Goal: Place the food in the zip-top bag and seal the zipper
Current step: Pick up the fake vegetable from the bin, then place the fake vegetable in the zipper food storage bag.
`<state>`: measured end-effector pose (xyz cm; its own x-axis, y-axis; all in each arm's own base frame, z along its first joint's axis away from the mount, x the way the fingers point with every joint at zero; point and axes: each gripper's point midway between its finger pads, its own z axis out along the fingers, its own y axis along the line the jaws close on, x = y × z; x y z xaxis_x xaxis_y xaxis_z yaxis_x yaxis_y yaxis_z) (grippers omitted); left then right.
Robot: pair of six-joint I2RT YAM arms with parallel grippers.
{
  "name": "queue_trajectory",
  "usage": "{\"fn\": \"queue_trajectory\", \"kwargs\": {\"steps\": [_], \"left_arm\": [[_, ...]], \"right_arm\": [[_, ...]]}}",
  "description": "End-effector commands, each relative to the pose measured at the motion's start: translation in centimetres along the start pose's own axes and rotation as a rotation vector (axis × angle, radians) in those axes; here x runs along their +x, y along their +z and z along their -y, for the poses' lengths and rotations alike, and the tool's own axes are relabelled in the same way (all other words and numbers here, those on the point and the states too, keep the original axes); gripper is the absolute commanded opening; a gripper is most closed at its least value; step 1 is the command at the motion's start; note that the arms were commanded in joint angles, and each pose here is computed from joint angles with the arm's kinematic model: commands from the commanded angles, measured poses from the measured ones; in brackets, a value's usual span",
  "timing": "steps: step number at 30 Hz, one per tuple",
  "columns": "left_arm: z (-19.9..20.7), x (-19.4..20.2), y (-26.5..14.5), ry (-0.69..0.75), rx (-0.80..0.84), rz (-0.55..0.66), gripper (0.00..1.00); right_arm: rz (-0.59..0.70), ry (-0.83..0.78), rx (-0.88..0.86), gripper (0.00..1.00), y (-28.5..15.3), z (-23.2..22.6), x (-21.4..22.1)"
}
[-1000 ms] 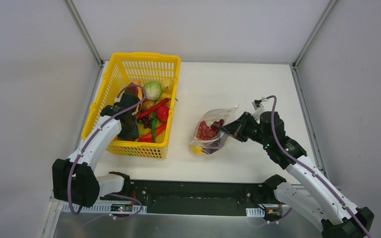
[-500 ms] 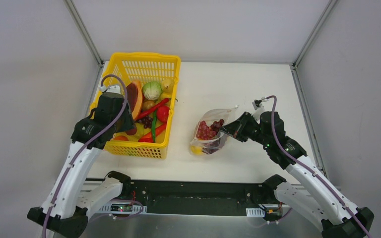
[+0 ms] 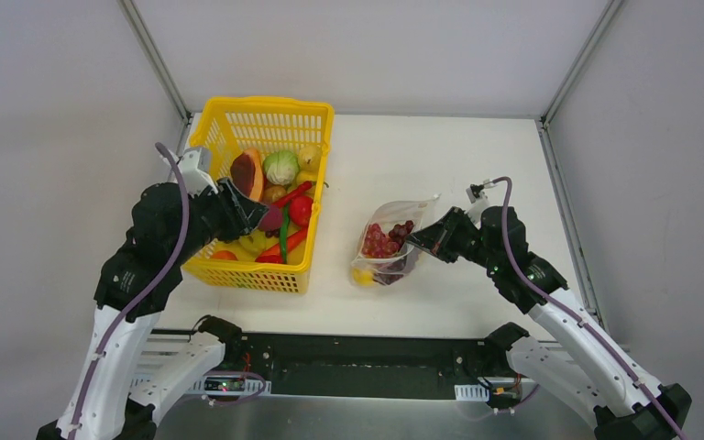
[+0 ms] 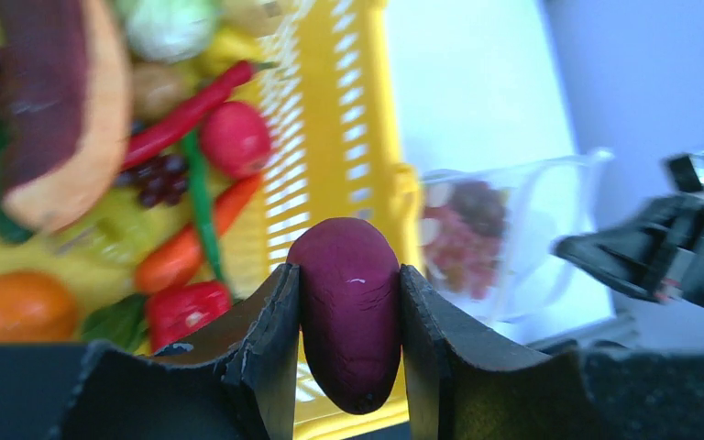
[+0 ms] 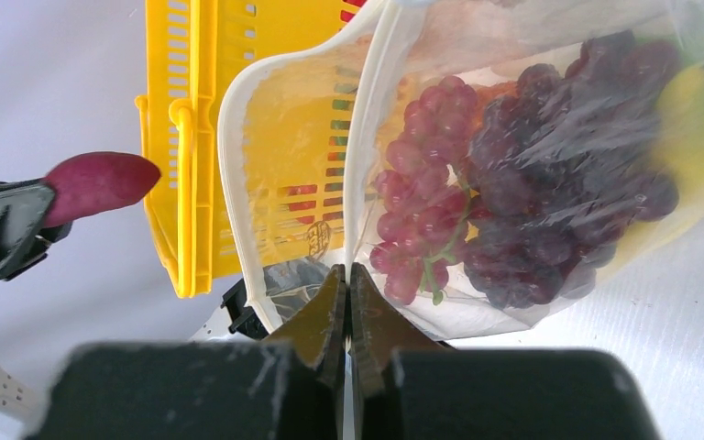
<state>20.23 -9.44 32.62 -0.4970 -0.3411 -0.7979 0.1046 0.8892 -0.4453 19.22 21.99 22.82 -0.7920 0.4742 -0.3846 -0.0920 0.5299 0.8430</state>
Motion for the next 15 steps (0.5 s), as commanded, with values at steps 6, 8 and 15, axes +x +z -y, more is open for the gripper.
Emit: {"fn": "queue_trajectory", "kwargs": {"steps": [6,8,15], "left_arm": [[13.8,-3.8,-1.2,-0.11,0.647,0.106,0.0],[15.4,-3.6,-0.7,-0.108,0.696,0.101,0.0],[20.7,-1.3,1.6,-0.056,0.791,0.031,0.0]], "right_arm": [[0.038,-0.022,-0.109,0.0,-1.5,-3.7,-1.3],[0.041,-0.021,-0.115,0.0,-1.6,-3.9,-1.3],[0.05,-0.015,-0.126,0.0,-1.9,-4.3,-1.5]]}}
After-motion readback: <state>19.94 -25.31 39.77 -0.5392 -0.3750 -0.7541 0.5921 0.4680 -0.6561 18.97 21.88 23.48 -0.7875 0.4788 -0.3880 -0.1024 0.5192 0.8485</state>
